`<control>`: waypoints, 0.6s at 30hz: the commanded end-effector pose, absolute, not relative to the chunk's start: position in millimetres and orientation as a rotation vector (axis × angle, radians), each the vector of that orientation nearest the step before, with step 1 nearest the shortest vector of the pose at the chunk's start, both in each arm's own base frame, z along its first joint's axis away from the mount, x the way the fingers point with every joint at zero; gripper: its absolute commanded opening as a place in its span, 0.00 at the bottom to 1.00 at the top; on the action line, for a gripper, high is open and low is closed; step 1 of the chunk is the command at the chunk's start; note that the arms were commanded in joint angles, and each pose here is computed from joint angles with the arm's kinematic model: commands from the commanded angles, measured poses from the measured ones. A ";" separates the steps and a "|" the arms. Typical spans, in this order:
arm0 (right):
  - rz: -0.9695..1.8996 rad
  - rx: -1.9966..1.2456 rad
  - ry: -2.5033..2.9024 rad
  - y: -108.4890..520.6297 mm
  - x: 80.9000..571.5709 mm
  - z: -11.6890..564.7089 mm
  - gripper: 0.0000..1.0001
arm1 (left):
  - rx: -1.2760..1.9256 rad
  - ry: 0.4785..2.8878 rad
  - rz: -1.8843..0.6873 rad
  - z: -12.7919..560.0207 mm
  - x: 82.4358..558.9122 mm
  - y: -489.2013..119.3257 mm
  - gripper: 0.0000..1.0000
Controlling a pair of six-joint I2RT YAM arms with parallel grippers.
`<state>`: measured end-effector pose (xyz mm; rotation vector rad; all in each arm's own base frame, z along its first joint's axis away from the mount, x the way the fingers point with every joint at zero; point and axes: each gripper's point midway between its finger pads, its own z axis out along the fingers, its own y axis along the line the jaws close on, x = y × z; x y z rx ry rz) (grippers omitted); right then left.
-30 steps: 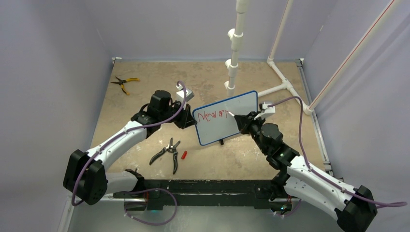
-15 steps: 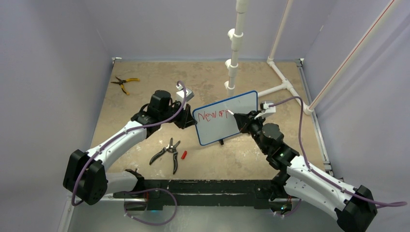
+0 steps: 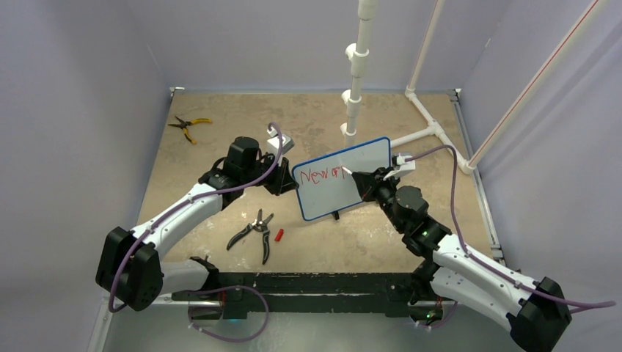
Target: Write a sentence on the whiteboard
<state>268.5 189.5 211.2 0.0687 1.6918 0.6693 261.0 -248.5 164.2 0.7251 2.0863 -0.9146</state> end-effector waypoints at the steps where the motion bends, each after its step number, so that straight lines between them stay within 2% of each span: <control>1: 0.655 0.137 1.649 181.7 274.7 224.6 0.00 | 0.734 2.041 -0.921 171.9 262.7 -250.3 0.00; 18: 0.596 0.189 1.713 169.1 271.5 201.6 0.00 | 0.733 2.044 -0.924 171.0 262.8 -250.8 0.00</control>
